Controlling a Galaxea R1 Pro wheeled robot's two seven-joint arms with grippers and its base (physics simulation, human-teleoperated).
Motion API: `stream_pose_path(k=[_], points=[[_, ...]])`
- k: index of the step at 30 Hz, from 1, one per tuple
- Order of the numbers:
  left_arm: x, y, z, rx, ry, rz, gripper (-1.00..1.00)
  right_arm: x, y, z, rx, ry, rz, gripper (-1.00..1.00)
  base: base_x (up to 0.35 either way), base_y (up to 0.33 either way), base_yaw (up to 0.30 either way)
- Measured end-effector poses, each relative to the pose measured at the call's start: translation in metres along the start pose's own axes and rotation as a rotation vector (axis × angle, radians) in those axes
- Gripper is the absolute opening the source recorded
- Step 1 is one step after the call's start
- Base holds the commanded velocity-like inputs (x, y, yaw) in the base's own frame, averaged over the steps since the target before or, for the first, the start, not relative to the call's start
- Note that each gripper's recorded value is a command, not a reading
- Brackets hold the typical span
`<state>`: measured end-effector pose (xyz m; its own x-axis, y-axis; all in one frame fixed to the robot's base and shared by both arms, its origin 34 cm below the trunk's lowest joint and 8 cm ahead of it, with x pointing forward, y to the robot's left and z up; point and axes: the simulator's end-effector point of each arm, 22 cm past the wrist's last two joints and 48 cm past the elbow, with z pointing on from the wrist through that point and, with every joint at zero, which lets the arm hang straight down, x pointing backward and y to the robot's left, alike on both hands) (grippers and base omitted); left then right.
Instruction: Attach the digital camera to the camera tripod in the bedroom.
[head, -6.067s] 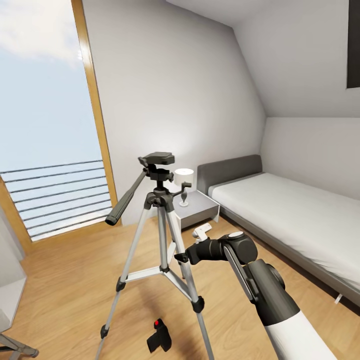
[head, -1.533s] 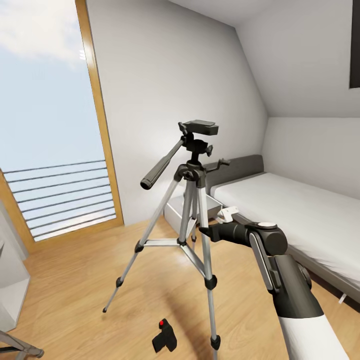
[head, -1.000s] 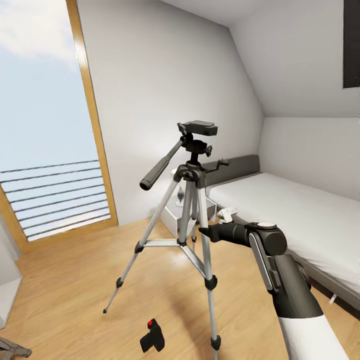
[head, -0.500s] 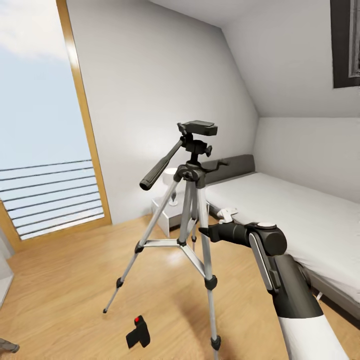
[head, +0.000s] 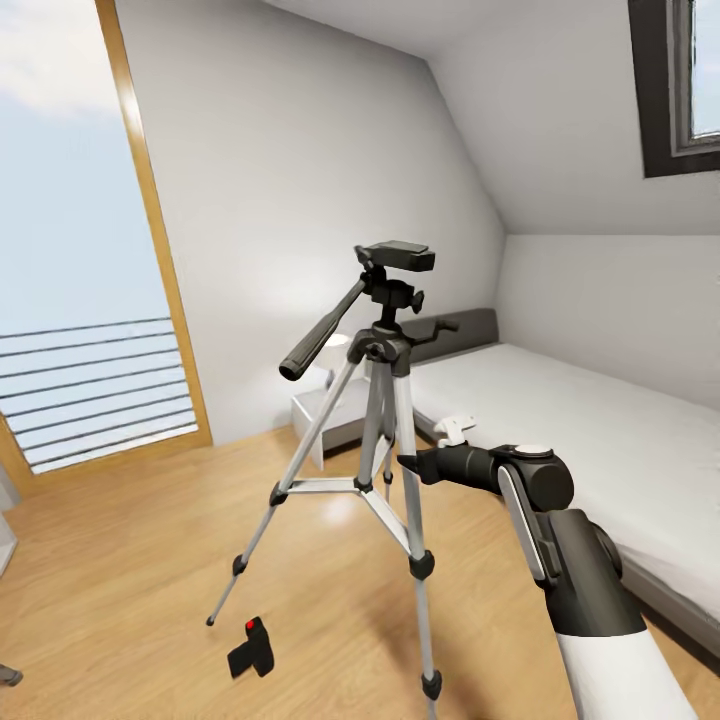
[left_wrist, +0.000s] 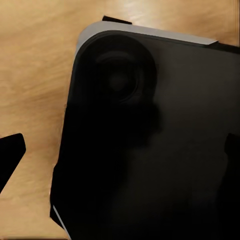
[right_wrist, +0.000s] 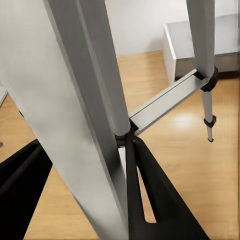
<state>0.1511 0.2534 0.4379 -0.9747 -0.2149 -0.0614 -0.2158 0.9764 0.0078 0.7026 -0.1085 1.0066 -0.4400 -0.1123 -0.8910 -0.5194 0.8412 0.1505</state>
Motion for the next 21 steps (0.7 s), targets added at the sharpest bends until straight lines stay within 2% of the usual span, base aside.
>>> stream_pose_path(k=[21], points=[[-0.0005,-0.0010,0.0000,0.001,-0.003,0.000,1.00,0.0005,0.0015,0.0007,-0.002,0.002,-0.001,-1.00,-0.176,-0.272,0.000]])
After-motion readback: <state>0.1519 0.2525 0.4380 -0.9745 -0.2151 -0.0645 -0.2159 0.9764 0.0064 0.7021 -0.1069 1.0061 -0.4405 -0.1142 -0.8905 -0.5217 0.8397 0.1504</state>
